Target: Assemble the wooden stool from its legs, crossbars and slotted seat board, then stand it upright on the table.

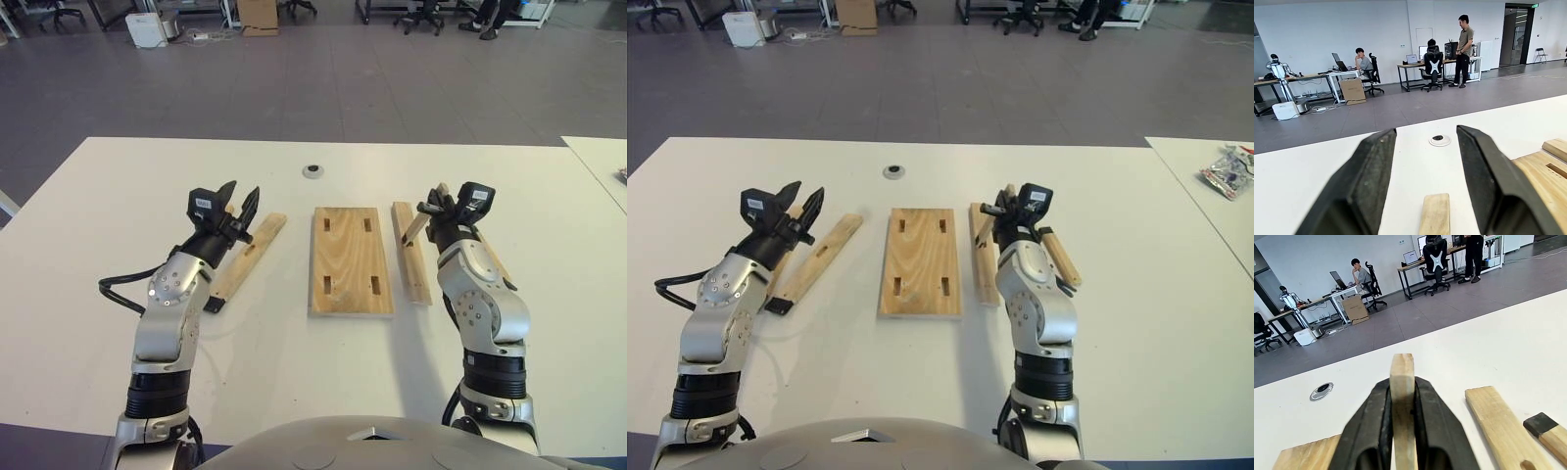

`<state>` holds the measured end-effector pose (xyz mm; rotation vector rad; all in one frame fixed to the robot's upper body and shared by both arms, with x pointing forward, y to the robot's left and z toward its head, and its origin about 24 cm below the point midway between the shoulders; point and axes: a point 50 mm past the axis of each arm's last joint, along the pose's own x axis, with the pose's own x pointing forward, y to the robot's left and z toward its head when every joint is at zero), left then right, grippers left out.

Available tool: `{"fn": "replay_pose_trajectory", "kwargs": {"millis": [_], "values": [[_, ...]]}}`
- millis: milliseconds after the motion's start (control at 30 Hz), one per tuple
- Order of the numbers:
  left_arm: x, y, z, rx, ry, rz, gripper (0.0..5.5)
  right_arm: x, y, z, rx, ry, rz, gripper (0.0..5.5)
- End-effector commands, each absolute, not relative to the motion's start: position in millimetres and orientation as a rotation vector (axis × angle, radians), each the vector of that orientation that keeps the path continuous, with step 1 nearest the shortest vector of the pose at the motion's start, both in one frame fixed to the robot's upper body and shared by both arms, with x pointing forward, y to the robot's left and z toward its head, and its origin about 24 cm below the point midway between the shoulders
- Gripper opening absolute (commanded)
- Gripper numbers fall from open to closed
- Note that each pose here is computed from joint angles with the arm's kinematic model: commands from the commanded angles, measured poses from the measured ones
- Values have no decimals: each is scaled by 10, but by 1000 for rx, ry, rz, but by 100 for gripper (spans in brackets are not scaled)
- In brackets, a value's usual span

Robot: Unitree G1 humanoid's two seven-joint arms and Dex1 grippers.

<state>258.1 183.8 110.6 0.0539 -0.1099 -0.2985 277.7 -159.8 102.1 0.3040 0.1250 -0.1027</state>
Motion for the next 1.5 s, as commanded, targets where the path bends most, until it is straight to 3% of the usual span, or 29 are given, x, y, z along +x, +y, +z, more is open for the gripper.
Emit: {"fn": "replay_pose_trajectory", "kwargs": {"millis": [33,267,533,1067,1267,1500], "values": [[2590,1839,1139,61,-116,-288,225,2809,-1634,1070,275,98,-115,42],[2598,1811,1142,58,-118,-302,225,2816,-1602,1119,279,44,-96,42],[2603,1800,1136,54,-122,-303,225,2833,-1685,1031,278,66,-173,42],[2589,1802,1119,48,-117,-294,225,2842,-1618,910,250,118,-135,42],[2577,1787,1104,43,-114,-292,225,2763,-1577,596,157,193,41,42],[2573,1841,1113,52,-114,-275,225,2374,-1724,198,24,187,260,42]]}}
